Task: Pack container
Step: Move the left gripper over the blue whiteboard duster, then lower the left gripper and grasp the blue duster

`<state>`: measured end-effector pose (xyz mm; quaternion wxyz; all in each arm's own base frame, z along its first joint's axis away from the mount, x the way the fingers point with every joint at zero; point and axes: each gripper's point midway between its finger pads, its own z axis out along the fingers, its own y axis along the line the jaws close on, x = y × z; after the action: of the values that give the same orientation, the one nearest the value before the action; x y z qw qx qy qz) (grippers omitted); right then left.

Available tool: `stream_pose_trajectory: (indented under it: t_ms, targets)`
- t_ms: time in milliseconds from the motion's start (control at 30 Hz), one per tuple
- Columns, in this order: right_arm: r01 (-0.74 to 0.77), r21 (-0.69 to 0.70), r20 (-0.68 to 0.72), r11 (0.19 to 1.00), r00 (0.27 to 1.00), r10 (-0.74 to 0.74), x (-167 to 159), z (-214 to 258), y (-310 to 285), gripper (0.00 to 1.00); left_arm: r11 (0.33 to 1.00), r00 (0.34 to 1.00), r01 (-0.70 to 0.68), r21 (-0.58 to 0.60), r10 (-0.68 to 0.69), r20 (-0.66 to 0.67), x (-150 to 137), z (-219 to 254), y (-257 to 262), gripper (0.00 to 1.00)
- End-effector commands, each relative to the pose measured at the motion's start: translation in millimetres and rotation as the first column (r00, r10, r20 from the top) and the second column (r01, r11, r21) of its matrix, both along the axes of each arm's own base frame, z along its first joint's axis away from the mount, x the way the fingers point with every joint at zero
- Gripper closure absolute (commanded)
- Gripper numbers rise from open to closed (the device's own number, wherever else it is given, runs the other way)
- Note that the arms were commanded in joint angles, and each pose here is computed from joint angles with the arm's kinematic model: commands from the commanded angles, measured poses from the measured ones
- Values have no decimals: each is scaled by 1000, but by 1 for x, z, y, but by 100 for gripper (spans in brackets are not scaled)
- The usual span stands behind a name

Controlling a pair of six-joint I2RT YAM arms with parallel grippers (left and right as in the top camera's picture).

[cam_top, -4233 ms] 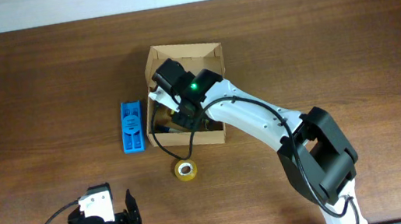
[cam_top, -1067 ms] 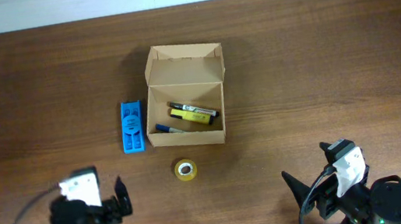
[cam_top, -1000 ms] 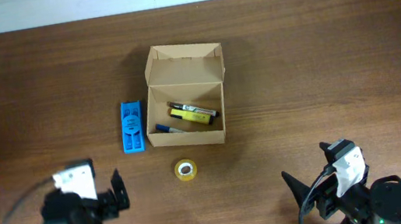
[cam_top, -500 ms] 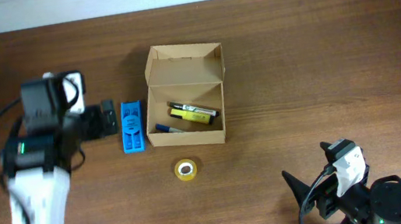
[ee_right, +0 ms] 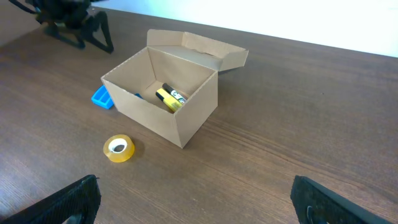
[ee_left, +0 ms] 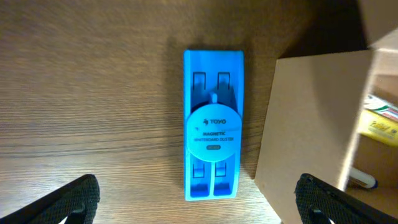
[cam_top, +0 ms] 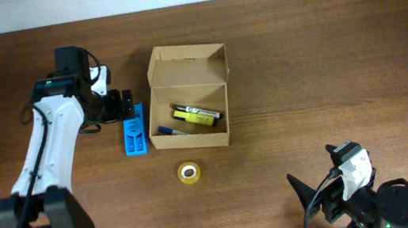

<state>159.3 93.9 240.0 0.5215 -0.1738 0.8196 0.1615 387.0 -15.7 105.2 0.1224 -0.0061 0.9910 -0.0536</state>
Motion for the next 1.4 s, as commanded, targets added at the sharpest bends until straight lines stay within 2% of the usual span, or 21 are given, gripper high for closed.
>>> stream_pose_trajectory:
  t_ms: [0,533,833,1367]
  targets:
    - [19,1,4,1000,1000,-19,2,0,-3,1,999,999,17,-37,-18,-29,5,-11,-8,0]
    - [19,1,4,1000,1000,-19,2,0,-3,1,997,986,42,-61,-51,-156,0,-59,-19,1]
    - [19,1,4,1000,1000,-19,2,0,-3,1,996,971,86,-3,-85,-224,-7,-85,-27,0]
    - [19,1,4,1000,1000,-19,2,0,-3,1,994,961,82,68,-61,-269,-16,-89,-15,0]
